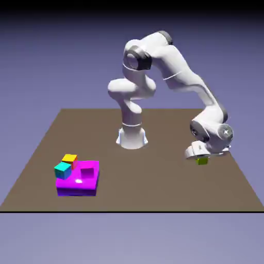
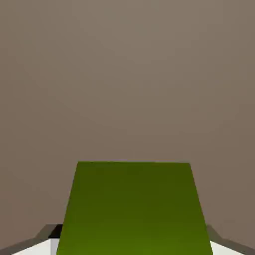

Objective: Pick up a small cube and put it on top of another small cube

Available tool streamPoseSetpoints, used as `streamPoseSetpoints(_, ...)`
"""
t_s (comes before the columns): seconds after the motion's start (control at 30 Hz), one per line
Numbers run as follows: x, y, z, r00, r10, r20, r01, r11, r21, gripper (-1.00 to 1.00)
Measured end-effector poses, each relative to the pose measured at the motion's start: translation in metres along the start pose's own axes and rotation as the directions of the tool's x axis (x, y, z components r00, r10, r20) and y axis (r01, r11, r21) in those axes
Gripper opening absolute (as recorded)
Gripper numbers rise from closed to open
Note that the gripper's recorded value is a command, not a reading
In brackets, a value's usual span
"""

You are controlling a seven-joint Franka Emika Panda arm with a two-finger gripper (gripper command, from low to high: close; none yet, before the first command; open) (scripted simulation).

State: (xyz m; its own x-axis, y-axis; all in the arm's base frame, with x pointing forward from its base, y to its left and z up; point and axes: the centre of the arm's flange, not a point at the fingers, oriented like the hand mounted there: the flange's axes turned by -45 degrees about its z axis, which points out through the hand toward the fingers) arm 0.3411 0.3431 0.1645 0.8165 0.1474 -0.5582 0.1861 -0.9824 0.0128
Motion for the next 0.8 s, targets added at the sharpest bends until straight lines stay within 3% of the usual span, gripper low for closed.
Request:
streamPoseSetpoints(0.4, 0.085, 0.237, -0.069, 0.950, 0.312, -0.011, -0.309, 0.945, 0.106, -1.00)
streamPoseSetpoints(0.8, 0.042, 0.501, -0.106, 0.802, 0.596, 0.034, -0.584, 0.771, 0.253, -1.00)
